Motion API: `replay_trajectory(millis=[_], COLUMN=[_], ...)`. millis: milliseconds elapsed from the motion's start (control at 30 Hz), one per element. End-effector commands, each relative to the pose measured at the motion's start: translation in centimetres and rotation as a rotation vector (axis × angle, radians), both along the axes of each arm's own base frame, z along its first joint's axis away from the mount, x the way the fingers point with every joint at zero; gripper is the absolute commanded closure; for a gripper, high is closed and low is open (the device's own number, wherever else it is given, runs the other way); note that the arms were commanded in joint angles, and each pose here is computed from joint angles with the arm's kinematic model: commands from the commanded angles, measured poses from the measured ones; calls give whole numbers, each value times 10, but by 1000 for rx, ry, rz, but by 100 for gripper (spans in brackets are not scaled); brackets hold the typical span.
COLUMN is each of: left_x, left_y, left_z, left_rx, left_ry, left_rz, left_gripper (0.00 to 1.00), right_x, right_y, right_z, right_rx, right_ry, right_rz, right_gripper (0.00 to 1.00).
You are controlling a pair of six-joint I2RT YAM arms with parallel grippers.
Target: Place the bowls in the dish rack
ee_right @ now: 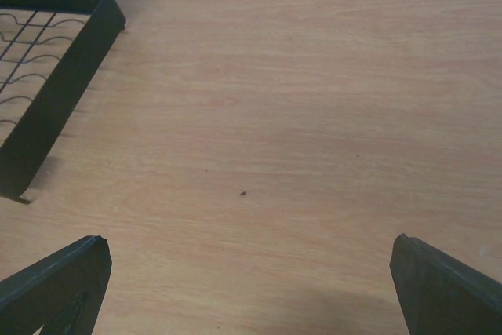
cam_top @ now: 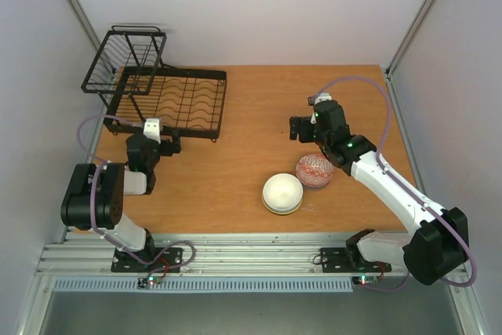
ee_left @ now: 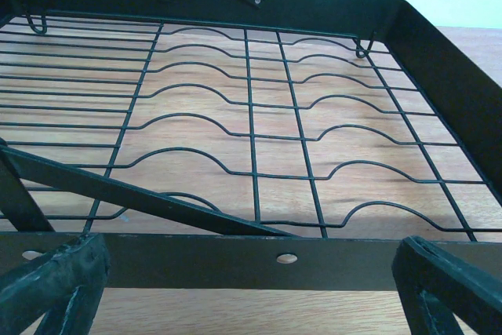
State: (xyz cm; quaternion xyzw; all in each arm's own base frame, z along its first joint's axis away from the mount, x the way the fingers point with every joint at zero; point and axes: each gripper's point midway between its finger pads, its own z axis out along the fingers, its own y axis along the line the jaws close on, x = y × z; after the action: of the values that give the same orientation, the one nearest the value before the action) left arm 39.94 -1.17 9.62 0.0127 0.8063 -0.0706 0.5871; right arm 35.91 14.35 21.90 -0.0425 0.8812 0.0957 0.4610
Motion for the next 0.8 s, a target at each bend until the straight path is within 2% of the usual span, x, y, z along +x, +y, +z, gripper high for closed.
replay_trajectory(millis=[0, 233, 400, 600, 767], left_x=[7, 7, 6, 6, -2], left_y=[1, 1, 1, 1, -7], left_z=[20, 20, 20, 20, 28], left_rx=[20, 20, 19, 19, 26], left_ry=[-68, -66, -67, -69, -115], left_rz=[3, 2, 1, -1, -58], left_gripper=[1, 1, 1, 1, 8], right_x=[-6, -8, -7, -9, -8], right_y=[-14, -23, -40, -49, -48], right_z=[1, -7, -15, -13, -22], right_rx=[-24, -76, -123, -121, -133], right_ry=[22, 79, 99, 74, 102], right_rz=[-69, -110, -201, -251, -249], right_gripper=[1, 1, 1, 1, 1])
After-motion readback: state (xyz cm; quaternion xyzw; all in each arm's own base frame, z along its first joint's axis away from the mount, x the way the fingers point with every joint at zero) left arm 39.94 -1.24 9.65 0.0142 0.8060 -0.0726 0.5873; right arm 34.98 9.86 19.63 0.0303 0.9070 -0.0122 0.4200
